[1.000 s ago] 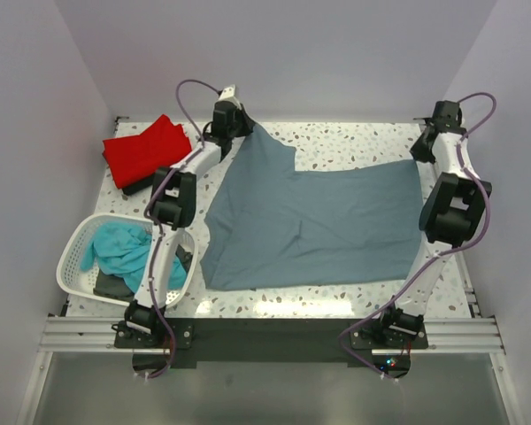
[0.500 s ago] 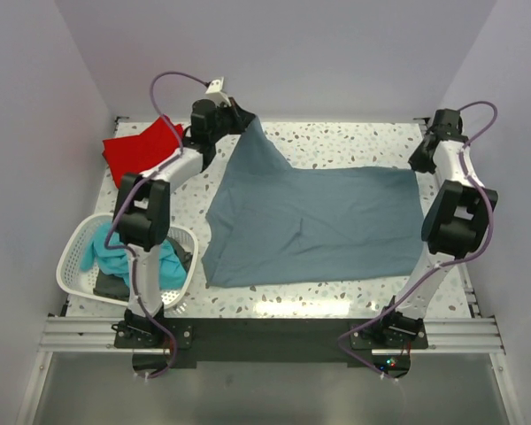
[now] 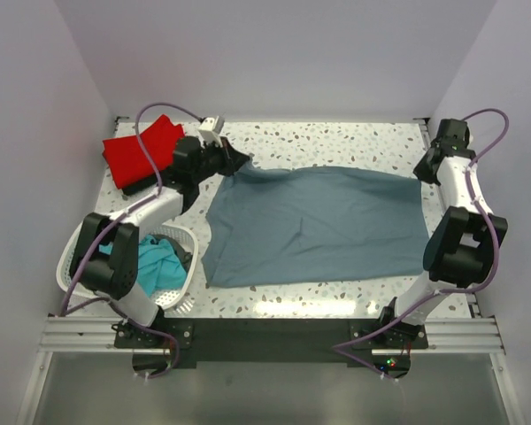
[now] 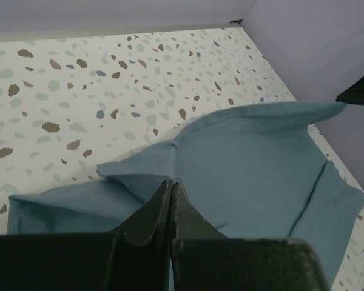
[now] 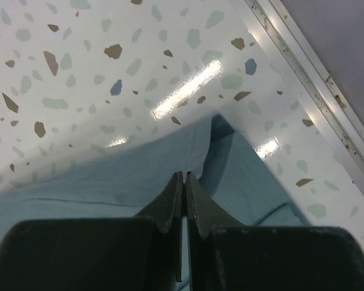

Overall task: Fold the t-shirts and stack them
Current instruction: Fold the tshirt

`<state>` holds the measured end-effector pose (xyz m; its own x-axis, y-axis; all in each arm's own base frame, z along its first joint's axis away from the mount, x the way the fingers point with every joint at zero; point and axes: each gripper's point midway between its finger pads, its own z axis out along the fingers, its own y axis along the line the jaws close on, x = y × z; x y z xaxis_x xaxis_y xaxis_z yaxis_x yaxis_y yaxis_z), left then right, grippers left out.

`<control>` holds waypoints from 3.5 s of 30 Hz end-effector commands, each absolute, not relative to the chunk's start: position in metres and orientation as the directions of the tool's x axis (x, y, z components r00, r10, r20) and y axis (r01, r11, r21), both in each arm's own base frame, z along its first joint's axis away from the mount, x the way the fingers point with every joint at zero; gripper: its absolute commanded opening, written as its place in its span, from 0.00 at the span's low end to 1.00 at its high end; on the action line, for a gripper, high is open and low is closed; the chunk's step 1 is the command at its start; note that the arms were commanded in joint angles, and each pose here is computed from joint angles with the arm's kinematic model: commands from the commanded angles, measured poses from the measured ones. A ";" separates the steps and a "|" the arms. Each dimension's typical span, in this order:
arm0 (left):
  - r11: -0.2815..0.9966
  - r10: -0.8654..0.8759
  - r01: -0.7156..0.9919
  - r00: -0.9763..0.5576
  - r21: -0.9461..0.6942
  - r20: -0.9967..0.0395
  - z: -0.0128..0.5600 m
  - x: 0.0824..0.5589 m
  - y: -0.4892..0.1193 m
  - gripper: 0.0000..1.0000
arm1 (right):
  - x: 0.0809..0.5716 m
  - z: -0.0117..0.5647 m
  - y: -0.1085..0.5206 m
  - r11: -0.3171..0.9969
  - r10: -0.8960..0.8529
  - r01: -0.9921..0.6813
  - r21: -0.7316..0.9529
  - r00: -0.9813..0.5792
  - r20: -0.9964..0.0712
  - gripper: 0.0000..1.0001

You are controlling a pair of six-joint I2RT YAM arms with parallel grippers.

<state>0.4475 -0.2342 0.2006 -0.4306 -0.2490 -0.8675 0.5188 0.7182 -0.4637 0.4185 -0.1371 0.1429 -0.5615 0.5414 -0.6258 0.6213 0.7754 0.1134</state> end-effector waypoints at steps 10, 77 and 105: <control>0.731 -0.201 0.543 -0.407 -0.413 -0.891 0.208 0.352 -0.213 0.00 | 0.379 0.140 -0.158 0.713 0.541 0.701 0.012 -0.539 -0.646 0.00; 0.888 -0.194 0.148 -0.736 -0.434 -0.648 0.109 0.371 -0.206 0.66 | 0.398 0.139 -0.004 0.877 0.423 0.448 0.174 -0.547 -0.723 0.58; 0.914 -0.172 0.093 -0.794 -0.395 -0.584 0.027 0.417 -0.201 0.66 | 0.390 0.016 -0.042 0.780 0.549 0.626 0.013 -0.674 -0.495 0.56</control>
